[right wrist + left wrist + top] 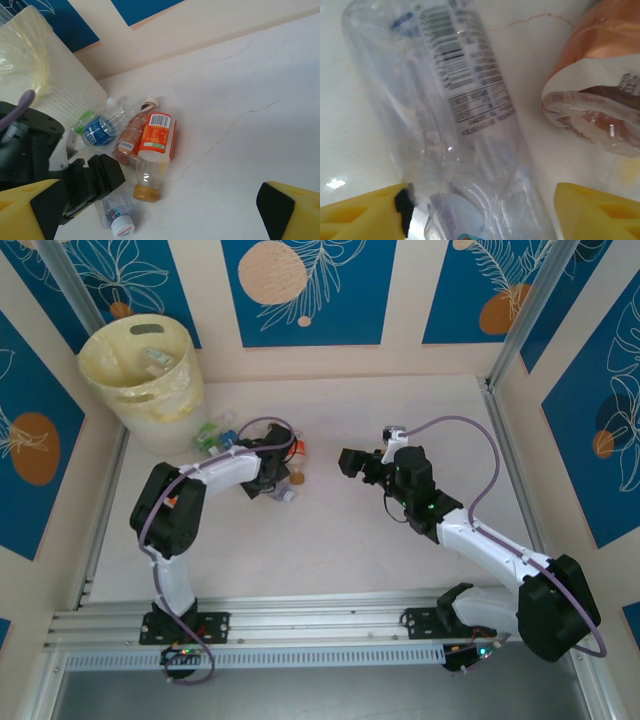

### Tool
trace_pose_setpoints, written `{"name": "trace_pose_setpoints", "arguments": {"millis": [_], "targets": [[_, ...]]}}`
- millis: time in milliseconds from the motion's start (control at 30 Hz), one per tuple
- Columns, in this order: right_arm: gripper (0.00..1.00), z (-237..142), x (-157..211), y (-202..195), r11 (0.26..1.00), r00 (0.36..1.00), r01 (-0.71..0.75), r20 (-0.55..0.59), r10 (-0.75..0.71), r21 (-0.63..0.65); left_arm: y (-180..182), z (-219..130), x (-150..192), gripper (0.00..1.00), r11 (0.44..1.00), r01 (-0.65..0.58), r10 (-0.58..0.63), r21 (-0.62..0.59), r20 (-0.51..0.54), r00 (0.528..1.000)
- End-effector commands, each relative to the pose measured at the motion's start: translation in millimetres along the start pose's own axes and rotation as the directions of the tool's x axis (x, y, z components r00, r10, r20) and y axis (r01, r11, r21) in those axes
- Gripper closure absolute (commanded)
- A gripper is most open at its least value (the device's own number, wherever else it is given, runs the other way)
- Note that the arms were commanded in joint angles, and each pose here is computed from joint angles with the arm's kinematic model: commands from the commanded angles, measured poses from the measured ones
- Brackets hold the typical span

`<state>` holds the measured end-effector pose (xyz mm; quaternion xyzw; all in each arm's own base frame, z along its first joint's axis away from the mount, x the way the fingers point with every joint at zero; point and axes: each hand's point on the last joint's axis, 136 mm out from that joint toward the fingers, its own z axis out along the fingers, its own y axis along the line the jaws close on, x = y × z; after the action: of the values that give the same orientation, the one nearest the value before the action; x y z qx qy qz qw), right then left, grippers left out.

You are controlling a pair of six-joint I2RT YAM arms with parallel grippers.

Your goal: Put the plastic bottles in the bin

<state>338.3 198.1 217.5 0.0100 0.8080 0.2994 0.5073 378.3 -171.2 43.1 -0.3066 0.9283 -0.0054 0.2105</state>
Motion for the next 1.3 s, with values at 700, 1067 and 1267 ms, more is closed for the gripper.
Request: {"name": "trace_pose_setpoints", "arguments": {"millis": [700, 1067, 1267], "targets": [[0.0, -1, -15, 7, 1.0, 0.999, -0.026, 0.03, 0.026, -0.01, 26, -9, -19, 0.71, 0.976, -0.205, 0.213, -0.067, 0.143, 0.967], [0.0, 5, -18, 14, 0.999, 0.999, -0.04, 0.022, 0.041, -0.034, -7, -85, -49, 0.77, 0.863, -0.438, 0.354, 0.25, 0.317, 0.88], [0.0, 4, -20, 41, 0.989, 1.0, 0.015, -0.001, -0.016, -0.148, -24, -143, -104, 0.75, 0.789, -0.48, 0.324, 0.384, 0.404, 0.856]]}}
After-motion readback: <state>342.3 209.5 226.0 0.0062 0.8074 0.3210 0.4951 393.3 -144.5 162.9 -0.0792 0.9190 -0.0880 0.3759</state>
